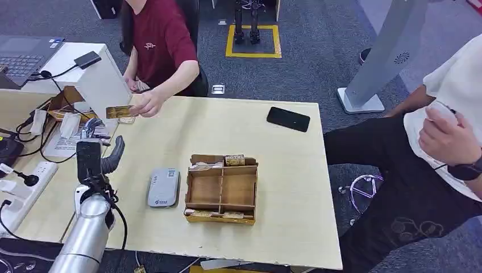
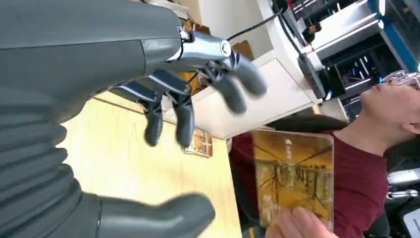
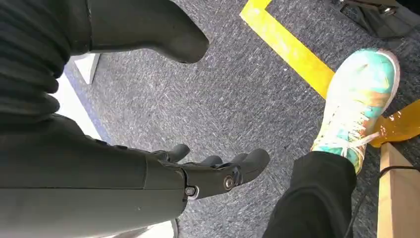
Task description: Pass the card to the sensor for recognition and then transmit it.
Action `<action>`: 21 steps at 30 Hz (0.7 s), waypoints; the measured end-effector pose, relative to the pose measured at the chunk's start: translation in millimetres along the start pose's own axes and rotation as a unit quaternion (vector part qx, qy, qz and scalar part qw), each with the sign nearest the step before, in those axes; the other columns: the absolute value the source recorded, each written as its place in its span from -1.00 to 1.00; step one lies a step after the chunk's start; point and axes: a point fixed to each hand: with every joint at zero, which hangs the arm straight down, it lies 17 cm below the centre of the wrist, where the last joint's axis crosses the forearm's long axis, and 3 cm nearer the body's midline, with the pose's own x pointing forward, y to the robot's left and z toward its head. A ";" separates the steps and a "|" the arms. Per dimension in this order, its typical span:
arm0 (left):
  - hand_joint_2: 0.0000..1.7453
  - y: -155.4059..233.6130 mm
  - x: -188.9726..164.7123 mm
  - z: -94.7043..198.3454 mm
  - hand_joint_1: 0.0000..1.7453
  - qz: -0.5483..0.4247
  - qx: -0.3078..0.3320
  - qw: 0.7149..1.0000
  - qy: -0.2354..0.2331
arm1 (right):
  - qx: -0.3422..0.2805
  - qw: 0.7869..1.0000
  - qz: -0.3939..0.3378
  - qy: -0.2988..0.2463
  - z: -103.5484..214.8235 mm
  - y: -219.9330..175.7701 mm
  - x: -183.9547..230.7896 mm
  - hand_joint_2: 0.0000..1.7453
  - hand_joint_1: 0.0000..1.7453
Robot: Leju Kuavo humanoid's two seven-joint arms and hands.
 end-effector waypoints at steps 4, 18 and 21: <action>1.00 -12.5 -6.8 3.1 -1.00 0.029 -0.032 0.999 0.024 | -0.003 1.000 -0.004 0.002 0.0 -0.7 -0.7 1.00 -1.00; 1.00 -51.8 118.8 123.3 -1.00 -0.074 -0.198 0.941 -0.266 | -0.003 0.999 -0.032 0.006 4.9 6.4 -20.2 1.00 -1.00; 1.00 -71.0 134.8 162.0 -1.00 -0.094 -0.233 0.918 -0.306 | -0.005 0.999 -0.037 0.007 4.8 5.2 -21.9 1.00 -1.00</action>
